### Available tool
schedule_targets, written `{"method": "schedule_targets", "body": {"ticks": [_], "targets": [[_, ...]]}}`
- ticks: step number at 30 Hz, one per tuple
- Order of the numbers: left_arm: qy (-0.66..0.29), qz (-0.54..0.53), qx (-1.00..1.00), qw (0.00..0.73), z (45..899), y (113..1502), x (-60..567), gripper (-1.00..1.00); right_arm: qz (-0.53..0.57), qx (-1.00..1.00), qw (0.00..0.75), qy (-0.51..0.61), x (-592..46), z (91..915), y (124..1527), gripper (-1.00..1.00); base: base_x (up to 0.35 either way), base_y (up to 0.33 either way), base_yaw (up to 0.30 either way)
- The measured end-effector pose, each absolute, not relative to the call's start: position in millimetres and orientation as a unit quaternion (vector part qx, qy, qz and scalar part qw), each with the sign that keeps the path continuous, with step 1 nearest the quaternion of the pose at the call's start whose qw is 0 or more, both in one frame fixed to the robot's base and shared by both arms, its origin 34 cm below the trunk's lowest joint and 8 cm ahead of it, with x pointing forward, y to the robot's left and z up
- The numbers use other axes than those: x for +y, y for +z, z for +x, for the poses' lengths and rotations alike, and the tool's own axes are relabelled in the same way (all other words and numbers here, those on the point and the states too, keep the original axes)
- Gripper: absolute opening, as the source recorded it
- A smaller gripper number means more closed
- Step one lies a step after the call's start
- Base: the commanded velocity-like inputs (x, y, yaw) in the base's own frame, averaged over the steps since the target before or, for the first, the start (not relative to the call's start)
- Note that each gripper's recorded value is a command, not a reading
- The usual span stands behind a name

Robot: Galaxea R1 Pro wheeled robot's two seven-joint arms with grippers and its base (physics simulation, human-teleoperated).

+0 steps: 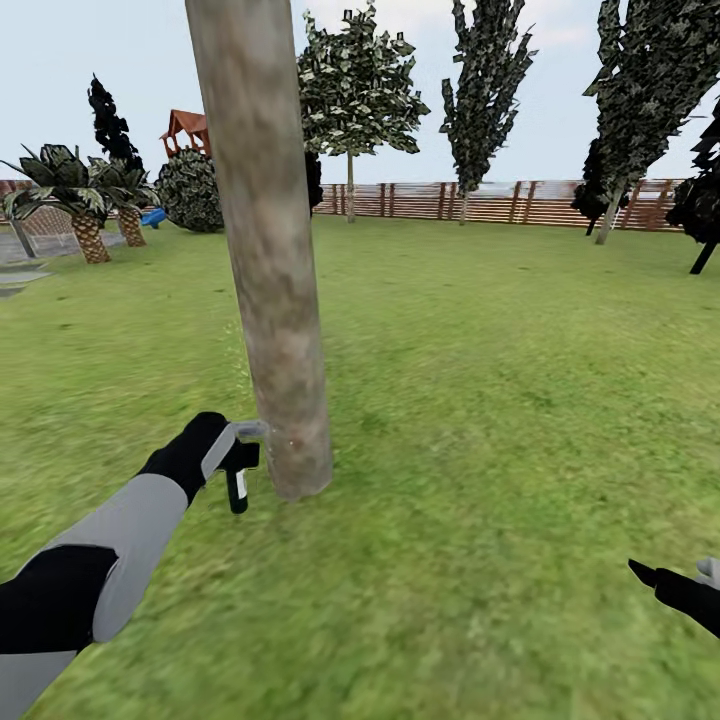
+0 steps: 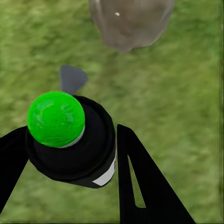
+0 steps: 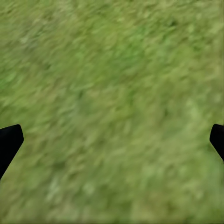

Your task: In the garden, pick up the pesticide atomizer on the floor and spray pesticide onto both trees until each tree trunk is fully covered.

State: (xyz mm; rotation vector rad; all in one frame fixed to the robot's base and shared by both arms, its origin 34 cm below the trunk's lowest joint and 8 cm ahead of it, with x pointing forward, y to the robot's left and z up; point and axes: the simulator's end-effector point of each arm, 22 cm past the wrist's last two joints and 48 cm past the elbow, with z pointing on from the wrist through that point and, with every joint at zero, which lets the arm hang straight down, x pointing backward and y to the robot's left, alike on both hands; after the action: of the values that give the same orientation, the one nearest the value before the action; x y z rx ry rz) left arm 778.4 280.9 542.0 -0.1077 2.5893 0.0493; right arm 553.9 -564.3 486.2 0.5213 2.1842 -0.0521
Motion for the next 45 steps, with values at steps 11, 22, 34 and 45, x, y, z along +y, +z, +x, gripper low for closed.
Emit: {"method": "schedule_targets", "body": {"ticks": [11,22,34,45], "targets": [[0.024,-0.031,0.97,0.242,774,561,283,-1.0,0.209,0.876,0.433,-0.021,-565,554,487,1.0,0.0,0.0,-0.042],[0.021,-0.033,0.949,0.312,826,663,283,-1.0,0.209,0.876,0.434,-0.021,-565,554,487,1.0,0.0,0.0,0.0],[0.017,-0.038,0.932,0.359,859,759,283,-1.0,0.209,0.876,0.433,-0.021,-565,554,487,1.0,0.0,0.0,0.0],[0.02,-0.042,0.939,0.341,859,766,288,-1.0,0.209,0.877,0.433,-0.021,-564,554,486,1.0,0.0,0.0,0.0]]}}
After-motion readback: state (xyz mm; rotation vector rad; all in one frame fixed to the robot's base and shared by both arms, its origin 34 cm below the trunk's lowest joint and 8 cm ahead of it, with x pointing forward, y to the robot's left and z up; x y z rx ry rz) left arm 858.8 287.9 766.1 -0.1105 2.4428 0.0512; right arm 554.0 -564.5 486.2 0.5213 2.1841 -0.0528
